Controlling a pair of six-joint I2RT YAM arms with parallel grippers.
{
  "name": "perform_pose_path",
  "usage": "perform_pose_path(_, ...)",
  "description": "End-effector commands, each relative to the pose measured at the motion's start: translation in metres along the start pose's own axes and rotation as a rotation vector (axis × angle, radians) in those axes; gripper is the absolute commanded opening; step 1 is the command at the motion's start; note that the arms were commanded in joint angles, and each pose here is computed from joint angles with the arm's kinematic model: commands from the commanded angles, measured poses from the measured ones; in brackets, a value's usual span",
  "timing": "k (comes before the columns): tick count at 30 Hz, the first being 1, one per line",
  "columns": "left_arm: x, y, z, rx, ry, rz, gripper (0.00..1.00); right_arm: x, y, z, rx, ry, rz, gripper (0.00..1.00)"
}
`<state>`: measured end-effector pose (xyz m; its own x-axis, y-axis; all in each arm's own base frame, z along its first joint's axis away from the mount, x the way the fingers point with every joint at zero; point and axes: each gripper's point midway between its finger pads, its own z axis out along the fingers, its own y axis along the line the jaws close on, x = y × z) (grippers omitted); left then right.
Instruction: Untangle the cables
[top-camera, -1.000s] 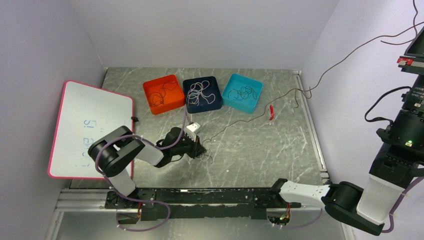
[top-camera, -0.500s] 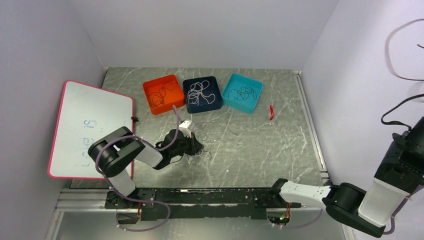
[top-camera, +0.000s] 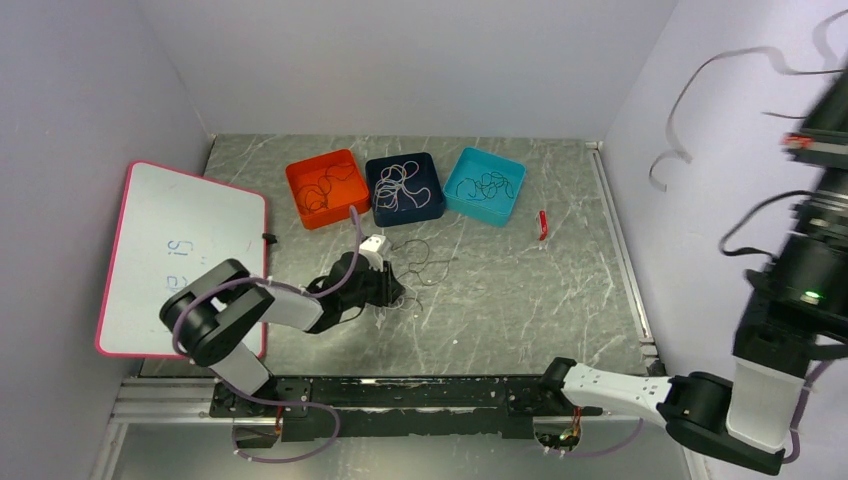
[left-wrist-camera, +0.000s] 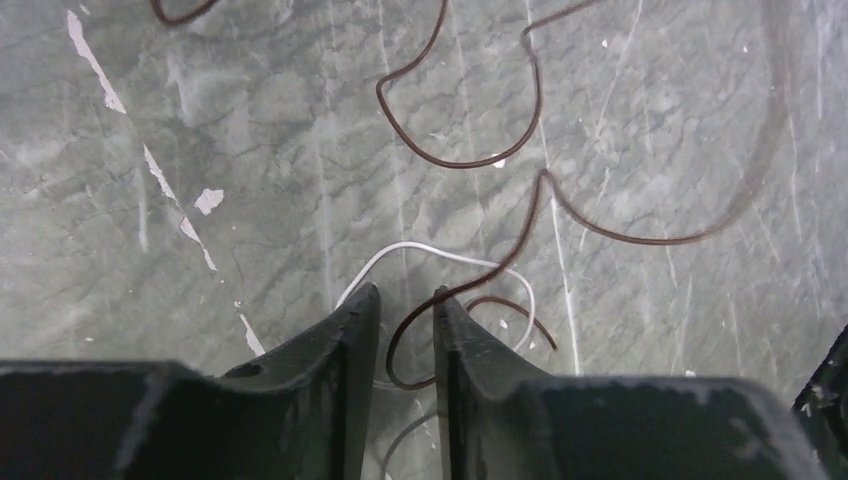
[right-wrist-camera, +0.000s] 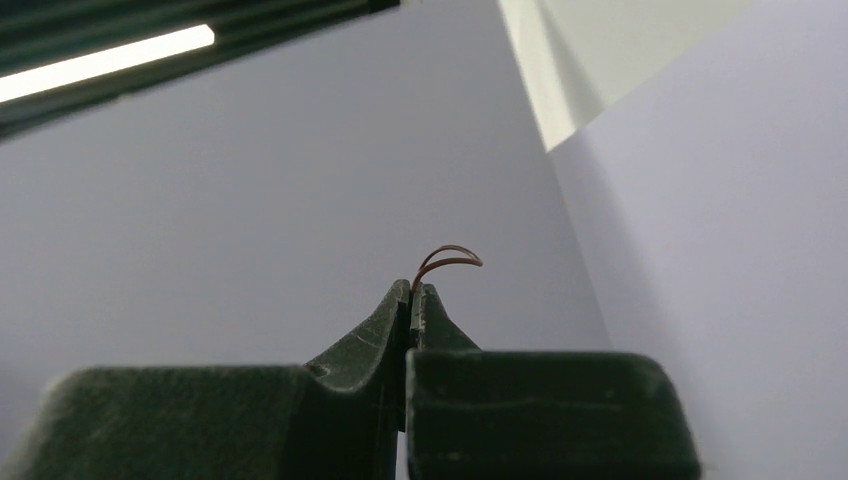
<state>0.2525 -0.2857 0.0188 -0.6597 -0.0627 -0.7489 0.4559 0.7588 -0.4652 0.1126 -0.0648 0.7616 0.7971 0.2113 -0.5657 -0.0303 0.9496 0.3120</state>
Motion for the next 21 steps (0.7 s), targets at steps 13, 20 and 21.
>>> perform_pose_path(13, -0.059, -0.006, -0.071, -0.161, -0.072, 0.173, 0.87, 0.231, 0.089, -0.108, -0.178, 0.633, -0.004, 0.0)
perform_pose_path(20, -0.122, -0.037, -0.116, -0.099, -0.26, 0.238, 0.87, 0.296, 0.119, -0.162, -0.288, 0.854, -0.015, 0.0)
perform_pose_path(21, -0.132, -0.044, -0.123, -0.079, -0.292, 0.25, 0.87, 0.305, 0.124, -0.17, -0.313, 0.887, -0.017, 0.0)
